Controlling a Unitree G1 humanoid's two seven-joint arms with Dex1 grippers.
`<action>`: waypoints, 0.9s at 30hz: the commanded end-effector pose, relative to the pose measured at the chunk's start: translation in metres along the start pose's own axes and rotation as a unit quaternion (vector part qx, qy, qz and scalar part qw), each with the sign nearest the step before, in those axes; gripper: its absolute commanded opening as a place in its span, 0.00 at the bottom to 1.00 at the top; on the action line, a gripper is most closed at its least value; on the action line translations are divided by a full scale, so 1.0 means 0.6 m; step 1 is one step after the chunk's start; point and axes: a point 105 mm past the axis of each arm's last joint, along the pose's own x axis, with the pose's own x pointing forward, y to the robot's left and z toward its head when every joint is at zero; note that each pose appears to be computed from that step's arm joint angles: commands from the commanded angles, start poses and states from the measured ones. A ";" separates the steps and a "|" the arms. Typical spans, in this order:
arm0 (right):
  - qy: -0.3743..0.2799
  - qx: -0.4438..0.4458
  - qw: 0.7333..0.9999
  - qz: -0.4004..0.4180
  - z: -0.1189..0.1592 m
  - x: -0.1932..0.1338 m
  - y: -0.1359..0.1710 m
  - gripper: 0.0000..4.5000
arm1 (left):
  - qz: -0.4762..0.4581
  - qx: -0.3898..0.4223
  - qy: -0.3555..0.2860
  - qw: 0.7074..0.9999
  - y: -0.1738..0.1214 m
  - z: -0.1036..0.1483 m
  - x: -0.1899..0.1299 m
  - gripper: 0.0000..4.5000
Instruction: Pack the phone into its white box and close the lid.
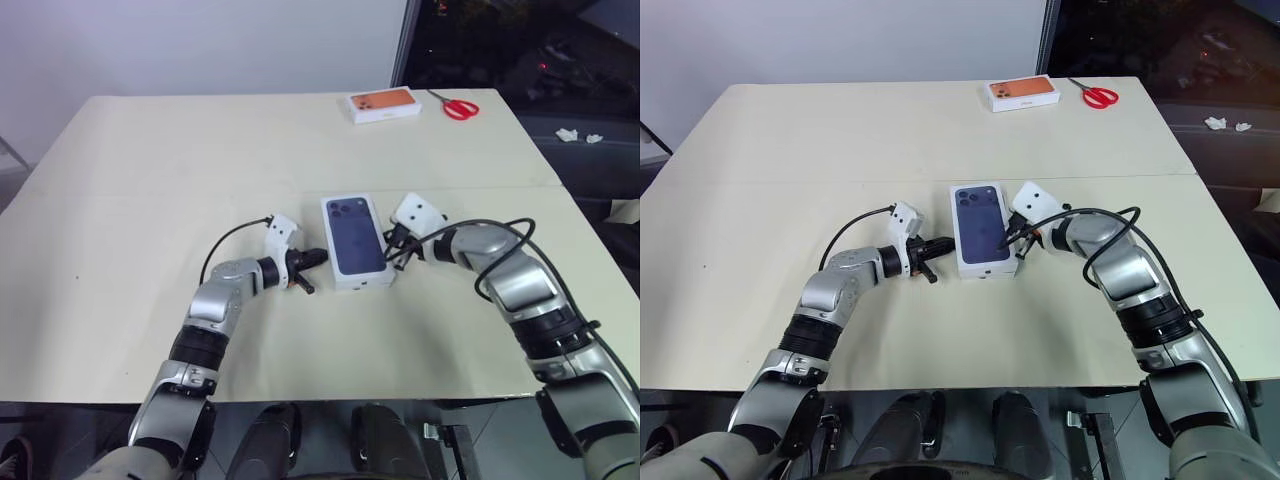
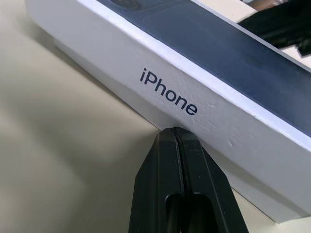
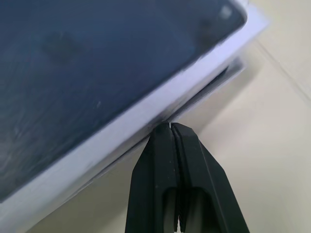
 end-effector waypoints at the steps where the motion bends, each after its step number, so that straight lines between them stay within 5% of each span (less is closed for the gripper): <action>1: -0.018 -0.024 0.999 -0.010 0.023 -0.008 -0.003 0.01 | -0.008 0.009 -0.005 1.000 -0.007 0.005 -0.002 0.00; 15: 0.010 -0.035 0.999 0.020 0.001 -0.021 0.007 0.01 | 0.010 0.017 -0.030 0.999 0.001 0.025 0.003 0.00; 20: 0.020 -0.036 0.997 0.073 -0.014 -0.020 0.047 0.01 | 0.008 0.017 -0.028 0.999 -0.001 0.024 0.005 0.00; 27: 0.033 -0.051 0.998 0.025 -0.017 -0.021 0.009 0.01 | 0.019 0.021 -0.021 0.999 0.008 0.017 -0.008 0.00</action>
